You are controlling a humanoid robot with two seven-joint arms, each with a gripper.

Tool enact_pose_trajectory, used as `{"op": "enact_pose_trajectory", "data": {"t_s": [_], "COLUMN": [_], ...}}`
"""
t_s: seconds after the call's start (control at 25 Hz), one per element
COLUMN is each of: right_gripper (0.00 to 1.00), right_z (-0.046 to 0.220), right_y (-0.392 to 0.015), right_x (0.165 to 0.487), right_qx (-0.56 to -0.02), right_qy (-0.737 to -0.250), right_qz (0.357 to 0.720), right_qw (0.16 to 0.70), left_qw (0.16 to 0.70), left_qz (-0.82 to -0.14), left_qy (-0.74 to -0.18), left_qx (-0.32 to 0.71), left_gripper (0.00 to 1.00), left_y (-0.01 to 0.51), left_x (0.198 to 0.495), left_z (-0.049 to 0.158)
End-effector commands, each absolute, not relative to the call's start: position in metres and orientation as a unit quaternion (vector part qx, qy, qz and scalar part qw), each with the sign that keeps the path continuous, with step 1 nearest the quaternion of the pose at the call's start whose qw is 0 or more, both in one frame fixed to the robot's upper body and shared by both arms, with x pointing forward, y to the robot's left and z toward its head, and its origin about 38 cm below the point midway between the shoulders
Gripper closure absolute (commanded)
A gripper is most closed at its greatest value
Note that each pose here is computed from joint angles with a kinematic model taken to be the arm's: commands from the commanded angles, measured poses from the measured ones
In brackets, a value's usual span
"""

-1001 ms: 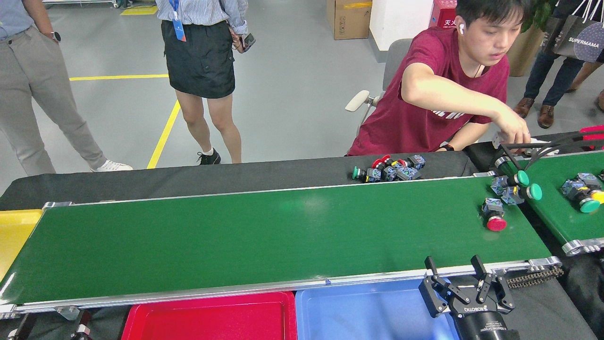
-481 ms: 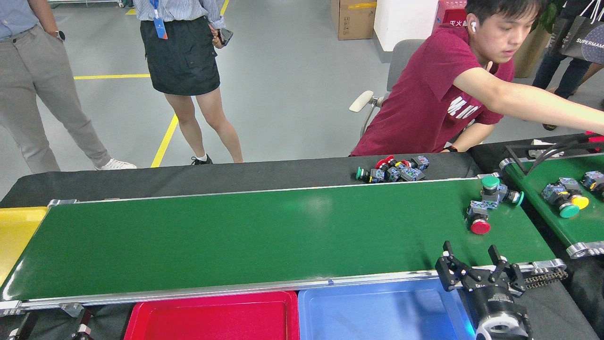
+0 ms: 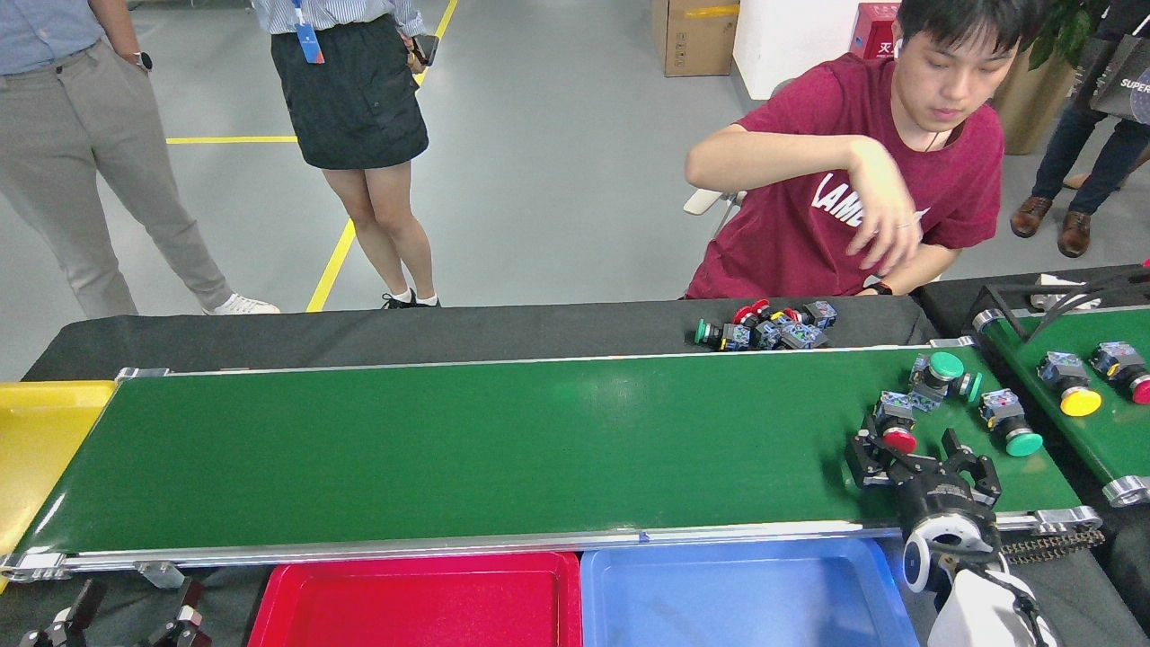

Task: Pick switch part from conveyor to tray
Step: 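Reach the right gripper to the green-cap switch on the belt and grasp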

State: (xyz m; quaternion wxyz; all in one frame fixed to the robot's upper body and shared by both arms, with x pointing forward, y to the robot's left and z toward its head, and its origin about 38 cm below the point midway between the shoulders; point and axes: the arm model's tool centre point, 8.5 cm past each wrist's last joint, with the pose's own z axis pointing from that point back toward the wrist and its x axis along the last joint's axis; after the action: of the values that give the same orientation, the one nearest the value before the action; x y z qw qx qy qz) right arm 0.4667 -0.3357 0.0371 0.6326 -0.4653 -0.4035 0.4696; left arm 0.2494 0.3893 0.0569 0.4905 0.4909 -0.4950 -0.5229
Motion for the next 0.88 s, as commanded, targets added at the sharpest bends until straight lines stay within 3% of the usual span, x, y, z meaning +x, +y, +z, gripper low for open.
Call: {"op": "enact_pose_trajectory", "data": {"t_s": [0.0, 0.6, 0.72, 0.76, 0.84], "right_gripper": [0.01, 0.04, 0.30, 0.49, 0.75], "right_z": [0.049, 0.045, 0.045, 0.045, 0.047], "right_y": [-0.346, -0.362, -0.362, -0.360, -0.355], "right_x": [0.480, 0.494, 0.493, 0.493, 0.493], "right_qx": [-0.482, -0.487, -0.482, -0.469, -0.429], "right_qy": [-0.402, -0.385, -0.388, -0.404, -0.454], "right_qz": [0.457, 0.457, 0.485, 0.496, 0.498], "right_qw": [0.631, 0.637, 0.617, 0.610, 0.602], "left_qw": [0.476, 0.460, 0.459, 0.459, 0.459], "left_qz": [-0.524, -0.529, -0.532, -0.532, -0.532], "left_qy": [-0.501, -0.520, -0.519, -0.517, -0.517], "left_qx": [0.498, 0.487, 0.488, 0.488, 0.488], "left_gripper": [0.00, 0.00, 0.00, 0.00, 0.00], "left_y": [0.389, 0.373, 0.374, 0.376, 0.376], "left_x": [0.257, 0.272, 0.272, 0.271, 0.271], "left_z": [0.065, 0.068, 0.069, 0.069, 0.069]}}
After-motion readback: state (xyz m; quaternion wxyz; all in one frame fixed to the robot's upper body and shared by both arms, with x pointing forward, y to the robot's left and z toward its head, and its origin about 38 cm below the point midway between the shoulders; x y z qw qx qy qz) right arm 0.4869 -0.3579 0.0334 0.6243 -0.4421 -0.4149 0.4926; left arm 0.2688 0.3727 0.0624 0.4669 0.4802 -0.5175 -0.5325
